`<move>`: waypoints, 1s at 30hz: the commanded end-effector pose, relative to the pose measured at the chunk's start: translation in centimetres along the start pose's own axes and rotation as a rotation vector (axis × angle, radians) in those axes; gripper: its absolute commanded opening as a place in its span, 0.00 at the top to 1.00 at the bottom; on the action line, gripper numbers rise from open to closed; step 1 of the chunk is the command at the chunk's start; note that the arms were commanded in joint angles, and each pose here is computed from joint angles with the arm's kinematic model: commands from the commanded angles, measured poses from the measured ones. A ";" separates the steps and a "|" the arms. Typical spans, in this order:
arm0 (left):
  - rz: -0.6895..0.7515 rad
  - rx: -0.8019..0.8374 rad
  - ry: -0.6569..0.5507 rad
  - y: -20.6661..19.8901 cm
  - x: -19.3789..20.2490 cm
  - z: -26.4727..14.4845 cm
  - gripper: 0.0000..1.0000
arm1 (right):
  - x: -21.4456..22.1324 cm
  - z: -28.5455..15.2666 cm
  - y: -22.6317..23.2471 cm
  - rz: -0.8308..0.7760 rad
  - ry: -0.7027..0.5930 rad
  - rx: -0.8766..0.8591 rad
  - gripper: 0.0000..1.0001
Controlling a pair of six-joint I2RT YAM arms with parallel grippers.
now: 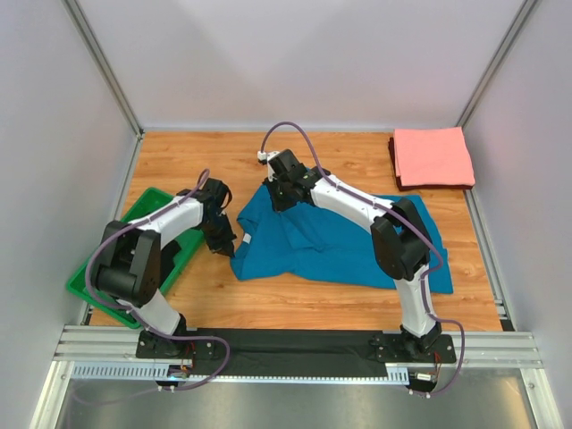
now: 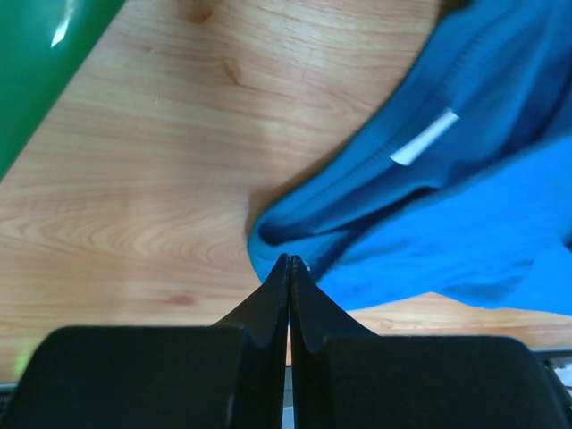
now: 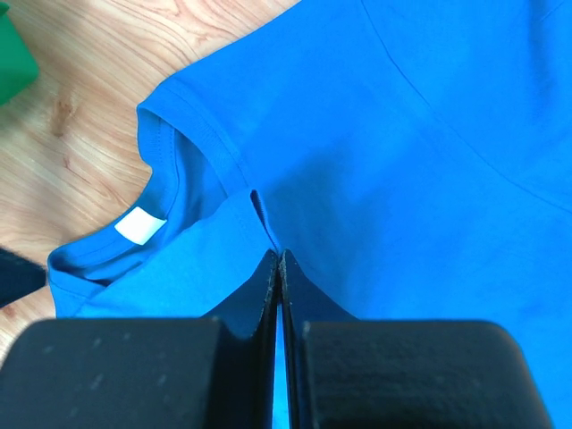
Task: Fold and stack the t-shirts
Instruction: Fold the tshirt
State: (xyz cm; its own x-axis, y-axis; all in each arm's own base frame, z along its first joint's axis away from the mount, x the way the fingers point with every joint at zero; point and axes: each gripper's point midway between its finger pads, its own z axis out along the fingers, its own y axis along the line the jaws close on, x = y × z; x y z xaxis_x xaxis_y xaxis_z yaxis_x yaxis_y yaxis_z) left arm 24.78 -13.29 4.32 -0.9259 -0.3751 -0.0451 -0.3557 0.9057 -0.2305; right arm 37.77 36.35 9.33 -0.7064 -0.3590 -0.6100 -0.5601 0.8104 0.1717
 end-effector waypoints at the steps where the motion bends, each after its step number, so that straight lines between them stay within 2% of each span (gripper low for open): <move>1: 0.024 -0.006 -0.009 -0.6 -0.7 0.9 1.00 | -2.1 -1.4 0.8 0.005 -0.074 -0.026 1.00; 6: 0.033 -0.106 0.004 0.7 -0.3 2.2 1.00 | -2.2 -1.6 0.7 0.009 -0.081 -0.024 1.00; 13: 0.039 -0.293 -0.008 3.5 -0.5 1.8 1.00 | -3.4 -2.8 -0.7 0.055 -0.120 0.004 1.00; 23: 0.049 -0.325 0.010 3.9 -0.5 2.0 1.00 | -4.6 -3.1 -3.0 0.135 -0.153 0.007 1.00; 30: 0.051 -0.340 0.014 3.8 -0.7 1.6 1.00 | -4.0 -2.0 -4.5 0.170 -0.124 0.022 1.00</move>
State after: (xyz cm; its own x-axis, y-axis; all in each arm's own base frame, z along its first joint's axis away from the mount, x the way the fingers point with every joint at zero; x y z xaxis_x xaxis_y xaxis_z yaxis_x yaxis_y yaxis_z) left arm 23.81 -10.47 1.47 -0.9408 -0.3386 -0.0159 -0.3388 0.9383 0.0696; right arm 41.22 32.68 10.61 -0.7550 -0.2040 -0.6232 -0.4267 0.8745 0.2306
